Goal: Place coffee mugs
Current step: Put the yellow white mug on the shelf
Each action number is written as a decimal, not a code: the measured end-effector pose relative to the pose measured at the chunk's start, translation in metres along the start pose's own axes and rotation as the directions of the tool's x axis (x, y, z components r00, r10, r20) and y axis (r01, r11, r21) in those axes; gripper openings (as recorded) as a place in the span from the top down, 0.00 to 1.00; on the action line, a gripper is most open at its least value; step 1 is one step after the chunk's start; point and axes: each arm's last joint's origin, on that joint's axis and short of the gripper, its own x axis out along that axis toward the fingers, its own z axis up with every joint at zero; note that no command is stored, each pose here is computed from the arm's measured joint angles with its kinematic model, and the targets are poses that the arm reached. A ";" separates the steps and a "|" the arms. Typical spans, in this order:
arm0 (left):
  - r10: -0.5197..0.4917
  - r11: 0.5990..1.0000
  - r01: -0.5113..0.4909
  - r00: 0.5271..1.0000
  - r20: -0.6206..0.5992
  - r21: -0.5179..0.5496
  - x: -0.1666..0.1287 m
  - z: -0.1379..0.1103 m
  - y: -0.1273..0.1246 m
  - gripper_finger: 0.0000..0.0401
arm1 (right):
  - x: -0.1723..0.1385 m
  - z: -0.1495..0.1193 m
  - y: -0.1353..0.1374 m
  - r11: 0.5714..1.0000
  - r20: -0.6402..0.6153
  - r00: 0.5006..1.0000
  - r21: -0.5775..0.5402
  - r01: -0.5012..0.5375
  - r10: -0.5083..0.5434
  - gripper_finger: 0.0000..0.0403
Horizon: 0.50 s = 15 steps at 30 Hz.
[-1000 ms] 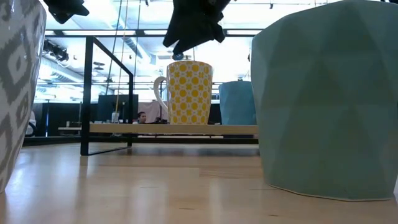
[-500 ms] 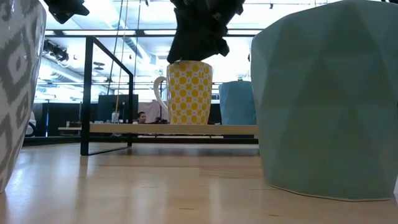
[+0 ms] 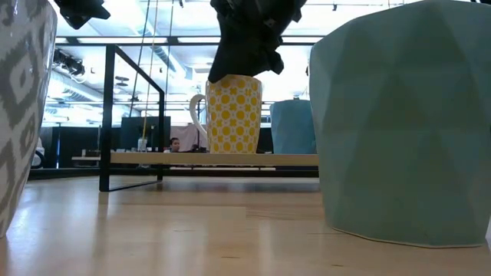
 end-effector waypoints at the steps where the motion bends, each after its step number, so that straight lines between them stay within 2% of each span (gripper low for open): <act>1: 0.000 1.000 0.000 1.000 0.000 0.000 0.000 0.000 0.000 0.67 | 0.000 0.000 -0.001 1.000 0.000 1.000 0.001 0.001 -0.001 0.65; 15: 0.000 1.000 0.000 1.000 0.000 0.000 0.000 0.000 0.000 0.67 | 0.002 0.000 -0.009 1.000 -0.042 0.999 -0.012 -0.005 0.004 0.87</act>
